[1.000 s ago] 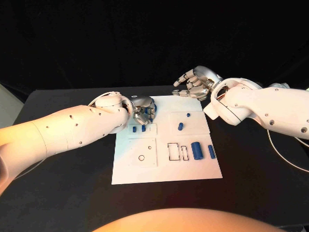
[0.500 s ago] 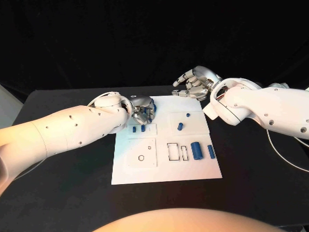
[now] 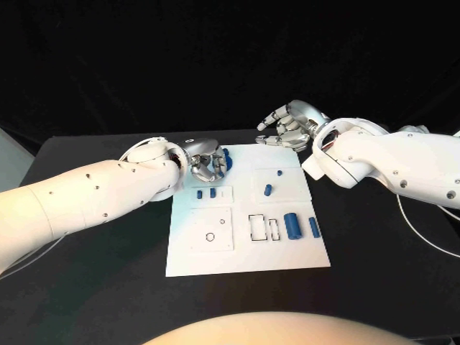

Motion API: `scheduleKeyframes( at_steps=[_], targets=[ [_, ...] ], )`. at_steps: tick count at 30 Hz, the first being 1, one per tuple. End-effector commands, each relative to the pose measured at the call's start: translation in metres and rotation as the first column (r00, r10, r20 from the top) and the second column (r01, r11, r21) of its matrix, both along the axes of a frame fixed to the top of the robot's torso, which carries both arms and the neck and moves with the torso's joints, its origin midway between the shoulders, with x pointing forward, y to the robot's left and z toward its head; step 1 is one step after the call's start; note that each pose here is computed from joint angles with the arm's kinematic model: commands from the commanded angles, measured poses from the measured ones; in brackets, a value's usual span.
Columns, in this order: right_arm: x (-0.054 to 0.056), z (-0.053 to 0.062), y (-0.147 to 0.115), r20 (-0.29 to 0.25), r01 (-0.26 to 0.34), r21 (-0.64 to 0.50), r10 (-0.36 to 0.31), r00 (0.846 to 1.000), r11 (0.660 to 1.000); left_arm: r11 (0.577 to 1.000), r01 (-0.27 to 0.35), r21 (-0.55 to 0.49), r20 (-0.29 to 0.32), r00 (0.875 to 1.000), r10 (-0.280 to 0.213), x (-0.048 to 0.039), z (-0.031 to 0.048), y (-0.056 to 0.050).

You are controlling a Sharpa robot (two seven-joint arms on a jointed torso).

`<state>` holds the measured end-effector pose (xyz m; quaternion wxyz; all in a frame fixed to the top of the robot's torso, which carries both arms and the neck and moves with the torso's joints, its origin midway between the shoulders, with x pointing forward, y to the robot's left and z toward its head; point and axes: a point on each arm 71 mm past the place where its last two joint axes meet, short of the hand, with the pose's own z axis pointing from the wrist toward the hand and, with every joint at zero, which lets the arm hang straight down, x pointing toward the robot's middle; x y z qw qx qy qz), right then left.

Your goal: Assemble the parts on the task board

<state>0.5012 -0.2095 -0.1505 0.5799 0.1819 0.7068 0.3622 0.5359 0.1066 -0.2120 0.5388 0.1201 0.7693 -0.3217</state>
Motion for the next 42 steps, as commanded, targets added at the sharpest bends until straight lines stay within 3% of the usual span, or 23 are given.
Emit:
scheduleKeyframes(
  at_steps=[1,8,18,42],
  targets=[
    [0.0,0.0,0.0,0.008,-0.01,0.0,0.01,1.0,1.0,0.997,0.01,-0.072,-0.025,1.0,-0.011,-0.003,0.0073,0.002],
    [0.0,0.0,-0.002,0.007,-0.006,-0.002,0.006,1.0,1.0,0.998,-0.005,-0.07,-0.07,0.998,0.001,-0.0048,0.0121,0.017],
    [0.0,0.0,-0.002,0.007,-0.005,-0.002,0.005,1.0,1.0,0.999,-0.039,-0.019,-0.097,0.995,0.037,0.0012,0.0068,0.034],
    [-0.001,0.0,-0.001,0.008,-0.006,-0.002,0.006,1.0,1.0,0.998,-0.046,0.031,-0.1,0.994,0.048,0.0075,-0.0039,0.032]
  ],
)
